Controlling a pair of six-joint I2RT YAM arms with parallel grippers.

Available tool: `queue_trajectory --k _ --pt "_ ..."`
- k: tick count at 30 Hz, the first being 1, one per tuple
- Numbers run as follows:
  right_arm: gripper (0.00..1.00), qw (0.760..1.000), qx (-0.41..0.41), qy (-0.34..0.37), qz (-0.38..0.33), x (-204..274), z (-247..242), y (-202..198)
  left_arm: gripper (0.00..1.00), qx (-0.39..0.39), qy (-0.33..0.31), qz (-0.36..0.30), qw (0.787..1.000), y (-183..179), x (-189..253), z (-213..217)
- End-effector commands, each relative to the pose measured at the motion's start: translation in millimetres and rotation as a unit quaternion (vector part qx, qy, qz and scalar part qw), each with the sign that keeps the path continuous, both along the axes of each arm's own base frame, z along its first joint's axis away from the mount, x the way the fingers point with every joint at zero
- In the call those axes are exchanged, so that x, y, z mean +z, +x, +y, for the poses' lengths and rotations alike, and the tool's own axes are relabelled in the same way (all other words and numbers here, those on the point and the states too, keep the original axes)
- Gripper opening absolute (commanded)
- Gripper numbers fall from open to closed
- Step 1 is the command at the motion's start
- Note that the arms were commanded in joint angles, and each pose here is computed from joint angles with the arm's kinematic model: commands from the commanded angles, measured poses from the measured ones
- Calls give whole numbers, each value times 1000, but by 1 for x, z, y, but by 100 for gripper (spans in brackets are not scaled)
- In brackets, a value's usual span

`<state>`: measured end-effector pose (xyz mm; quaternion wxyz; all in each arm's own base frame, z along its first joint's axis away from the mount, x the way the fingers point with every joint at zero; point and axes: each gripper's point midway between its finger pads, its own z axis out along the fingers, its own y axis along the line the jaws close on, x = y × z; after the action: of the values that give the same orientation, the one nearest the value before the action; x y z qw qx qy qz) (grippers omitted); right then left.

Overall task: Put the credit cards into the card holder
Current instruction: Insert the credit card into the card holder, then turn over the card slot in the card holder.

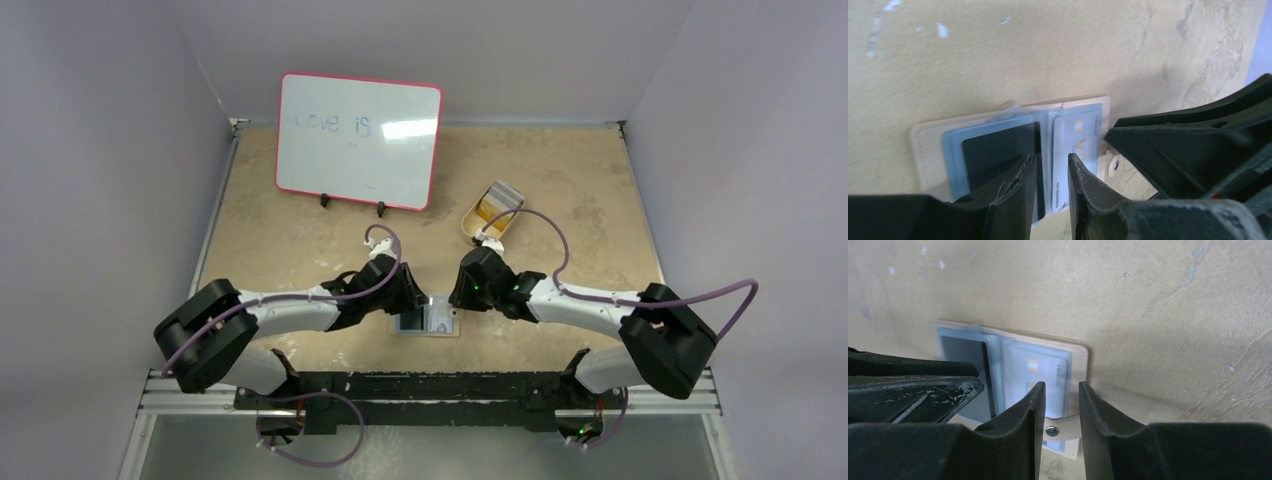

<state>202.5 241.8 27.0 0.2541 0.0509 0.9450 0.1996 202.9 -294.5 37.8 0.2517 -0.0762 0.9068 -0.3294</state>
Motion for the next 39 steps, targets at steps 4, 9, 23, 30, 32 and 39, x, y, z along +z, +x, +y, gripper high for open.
queue_trajectory --k 4,9,23,30,32,39 --pt "34 999 18 23 -37 40 18 11 32 45 44 -28 998 10 24 32" --pt "31 997 50 44 -42 47 47 10 34 65 78 -21 995 11 17 59" --pt "21 997 75 18 -18 9 64 10 36 44 -3 8 999 7 -2 68" --pt "21 998 67 17 -2 -9 55 0 37 17 -97 -4 995 2 12 44" --pt "21 998 66 20 0 -13 53 -2 37 10 -116 -11 993 2 20 39" --pt "20 998 62 19 7 -19 48 -7 34 -3 -159 -31 987 3 38 30"
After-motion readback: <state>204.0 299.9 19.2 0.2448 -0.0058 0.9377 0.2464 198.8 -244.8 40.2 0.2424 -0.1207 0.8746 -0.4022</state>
